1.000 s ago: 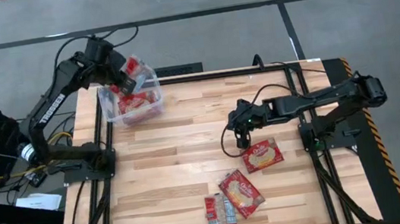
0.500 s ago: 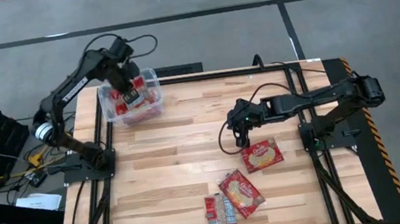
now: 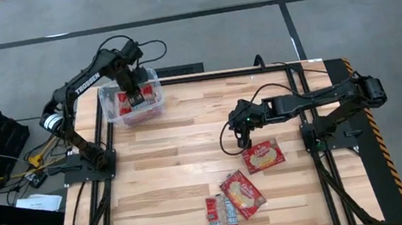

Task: Sort popcorn bags into baskets
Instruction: Put the red popcorn bag into the transparent bin

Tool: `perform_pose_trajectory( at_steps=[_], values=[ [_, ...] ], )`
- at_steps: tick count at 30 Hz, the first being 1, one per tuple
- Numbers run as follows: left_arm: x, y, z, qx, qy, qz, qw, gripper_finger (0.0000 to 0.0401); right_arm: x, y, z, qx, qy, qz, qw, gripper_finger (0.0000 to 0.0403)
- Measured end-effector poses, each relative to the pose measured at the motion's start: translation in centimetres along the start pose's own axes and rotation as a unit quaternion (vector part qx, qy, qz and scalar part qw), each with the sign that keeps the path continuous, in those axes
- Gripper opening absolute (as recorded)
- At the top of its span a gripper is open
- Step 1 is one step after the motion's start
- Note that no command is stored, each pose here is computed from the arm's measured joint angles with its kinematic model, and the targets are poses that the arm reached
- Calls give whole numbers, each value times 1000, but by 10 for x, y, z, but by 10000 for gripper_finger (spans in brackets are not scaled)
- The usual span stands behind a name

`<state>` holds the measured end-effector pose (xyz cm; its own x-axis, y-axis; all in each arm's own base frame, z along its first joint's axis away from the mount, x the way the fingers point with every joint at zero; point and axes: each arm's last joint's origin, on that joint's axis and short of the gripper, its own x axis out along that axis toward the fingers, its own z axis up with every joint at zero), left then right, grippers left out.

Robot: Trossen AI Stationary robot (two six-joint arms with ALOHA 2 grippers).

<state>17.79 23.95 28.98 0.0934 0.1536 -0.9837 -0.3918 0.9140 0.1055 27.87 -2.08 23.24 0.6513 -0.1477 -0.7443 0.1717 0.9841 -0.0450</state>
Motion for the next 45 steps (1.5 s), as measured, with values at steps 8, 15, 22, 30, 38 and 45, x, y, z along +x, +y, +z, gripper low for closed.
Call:
perform_pose_trajectory(
  at_steps=[8, 15, 22, 30, 38, 45],
  values=[
    [0, 0, 2, 2, -19, -16, 1000, 14, 0, 0, -3, -2, 17, 1, 1000, 37],
    [0, 1, 1, -3, -9, 0, 1000, 79, 0, 0, -4, -2, 20, 0, 1000, 41],
    [0, 2, 0, -36, 6, 28, 999, 171, -1, 1, -5, -1, 28, 1, 1000, 27],
    [-26, 0, 14, -121, -95, -75, 985, 195, -2, 6, -24, 29, 106, 0, 994, 23],
    [-49, -53, 58, -73, -246, -348, 902, 183, -3, 48, -89, 74, 177, 6, 981, 10],
    [-62, -151, 94, 66, -315, -318, 892, 183, -9, 77, -106, 116, 152, -38, 981, 17]
  ],
)
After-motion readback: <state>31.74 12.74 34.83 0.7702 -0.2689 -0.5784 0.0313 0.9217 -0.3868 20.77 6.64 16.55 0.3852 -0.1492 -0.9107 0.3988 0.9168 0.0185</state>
